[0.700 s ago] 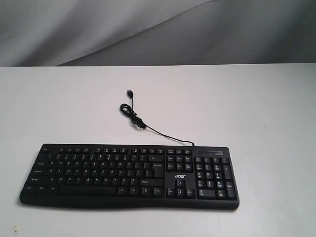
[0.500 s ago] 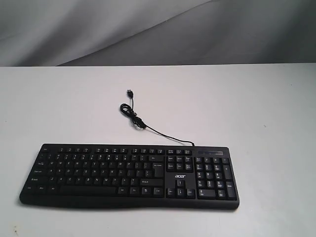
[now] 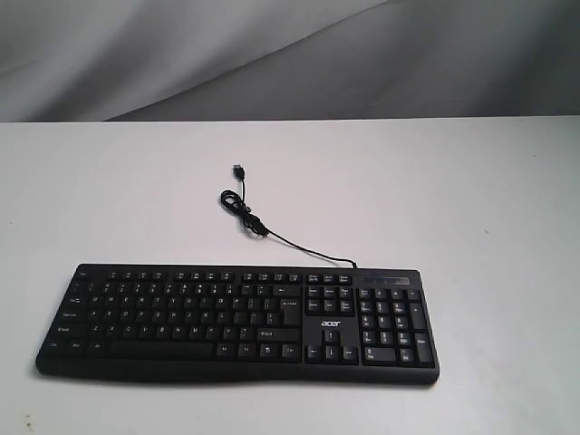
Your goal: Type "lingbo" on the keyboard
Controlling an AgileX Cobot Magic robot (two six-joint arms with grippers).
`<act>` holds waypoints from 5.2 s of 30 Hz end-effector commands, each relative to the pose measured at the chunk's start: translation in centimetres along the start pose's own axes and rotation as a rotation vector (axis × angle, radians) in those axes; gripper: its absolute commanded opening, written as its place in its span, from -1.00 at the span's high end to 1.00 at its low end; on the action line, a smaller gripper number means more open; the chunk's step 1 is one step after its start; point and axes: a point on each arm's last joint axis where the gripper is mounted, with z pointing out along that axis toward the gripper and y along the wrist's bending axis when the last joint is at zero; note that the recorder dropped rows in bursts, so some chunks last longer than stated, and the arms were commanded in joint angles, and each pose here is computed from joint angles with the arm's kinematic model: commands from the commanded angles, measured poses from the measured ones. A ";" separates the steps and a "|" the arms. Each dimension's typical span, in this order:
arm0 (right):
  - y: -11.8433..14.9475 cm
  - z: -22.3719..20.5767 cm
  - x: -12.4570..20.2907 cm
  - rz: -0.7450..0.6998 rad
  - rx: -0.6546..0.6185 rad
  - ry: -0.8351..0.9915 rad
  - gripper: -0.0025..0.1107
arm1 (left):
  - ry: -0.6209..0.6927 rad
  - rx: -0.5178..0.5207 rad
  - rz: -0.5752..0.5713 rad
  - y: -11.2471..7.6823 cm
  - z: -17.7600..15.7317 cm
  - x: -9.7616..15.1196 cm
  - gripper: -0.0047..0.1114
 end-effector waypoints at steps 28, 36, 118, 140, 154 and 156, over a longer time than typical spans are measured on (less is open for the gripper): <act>2.8 7.1 -15.8 0.179 -0.153 0.152 0.96 | -0.005 0.001 -0.006 0.0 0.0 0.1 0.91; 10.1 19.1 -15.7 -0.154 -0.504 0.602 0.96 | -0.005 0.001 -0.006 0.0 0.0 0.1 0.91; 35.2 22.7 6.1 -0.805 -1.322 0.780 0.96 | -0.005 0.001 -0.006 0.0 0.0 0.1 0.91; 34.8 23.4 7.4 -0.843 -1.285 0.798 0.96 | -0.005 0.001 -0.006 0.0 0.0 0.1 0.91; 37.2 19.8 5.9 -0.847 -1.368 0.758 0.96 | -0.005 0.001 -0.006 0.0 0.0 0.1 0.91; 37.2 19.8 6.0 -0.847 -1.367 0.759 0.96 | -0.005 0.001 -0.006 0.0 0.0 0.1 0.91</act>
